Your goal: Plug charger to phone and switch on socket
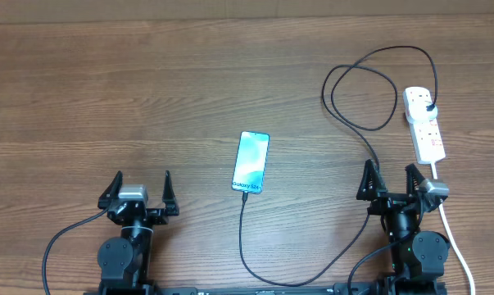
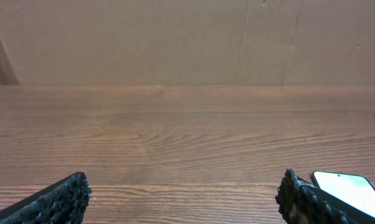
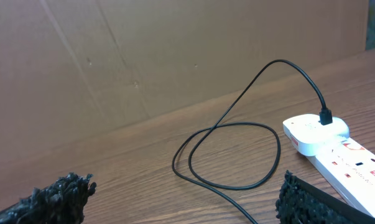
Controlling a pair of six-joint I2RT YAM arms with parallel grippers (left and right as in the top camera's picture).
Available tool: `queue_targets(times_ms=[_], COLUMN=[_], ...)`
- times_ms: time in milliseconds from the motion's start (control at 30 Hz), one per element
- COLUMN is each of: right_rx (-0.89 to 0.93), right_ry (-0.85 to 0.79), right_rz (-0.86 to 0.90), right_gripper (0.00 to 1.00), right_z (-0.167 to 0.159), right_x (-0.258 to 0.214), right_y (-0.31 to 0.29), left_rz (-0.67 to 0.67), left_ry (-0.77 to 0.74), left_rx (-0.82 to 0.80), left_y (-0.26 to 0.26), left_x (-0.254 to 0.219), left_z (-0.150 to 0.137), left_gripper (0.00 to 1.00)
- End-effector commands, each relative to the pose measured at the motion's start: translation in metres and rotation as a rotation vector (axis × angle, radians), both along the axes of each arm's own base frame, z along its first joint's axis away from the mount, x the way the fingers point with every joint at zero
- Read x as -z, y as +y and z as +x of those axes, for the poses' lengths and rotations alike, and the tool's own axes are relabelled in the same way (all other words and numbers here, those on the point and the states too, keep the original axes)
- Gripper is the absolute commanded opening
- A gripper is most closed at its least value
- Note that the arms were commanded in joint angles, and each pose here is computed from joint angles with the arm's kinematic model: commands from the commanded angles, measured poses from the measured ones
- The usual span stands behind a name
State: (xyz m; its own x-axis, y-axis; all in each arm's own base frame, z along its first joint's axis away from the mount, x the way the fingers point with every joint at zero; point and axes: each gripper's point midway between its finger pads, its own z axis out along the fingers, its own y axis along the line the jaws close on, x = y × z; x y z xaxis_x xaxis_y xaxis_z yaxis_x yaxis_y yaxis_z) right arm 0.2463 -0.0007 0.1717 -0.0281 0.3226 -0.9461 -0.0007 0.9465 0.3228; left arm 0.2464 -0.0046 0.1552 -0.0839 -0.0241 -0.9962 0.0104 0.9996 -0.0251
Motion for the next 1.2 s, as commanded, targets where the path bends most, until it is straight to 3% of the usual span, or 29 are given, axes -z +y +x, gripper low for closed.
queue_targets(times_ms=[0, 467, 733, 1167], right_rx=[0.006, 0.006, -0.001, -0.001], right_ry=[-0.003, -0.003, -0.005, -0.005], right_rz=[-0.004, -0.006, -0.269, -0.267], right_gripper=[1.00, 1.00, 1.00, 1.00], right_z=[0.0002, 0.0002, 0.0002, 0.0002], right_x=[0.0019, 0.0019, 0.0019, 0.0019], right_y=[-0.0007, -0.0007, -0.0007, -0.0007], left_rz=[0.005, 0.005, 0.005, 0.005], left_ry=[-0.008, -0.008, -0.008, -0.008], left_rx=[-0.013, -0.013, -0.013, -0.013], left_y=[0.0022, 0.0022, 0.0022, 0.0022], left_x=[-0.0010, -0.0010, -0.0009, -0.0009], left_z=[-0.0002, -0.0002, -0.0002, -0.0002], left_gripper=[0.99, 1.00, 1.00, 1.00])
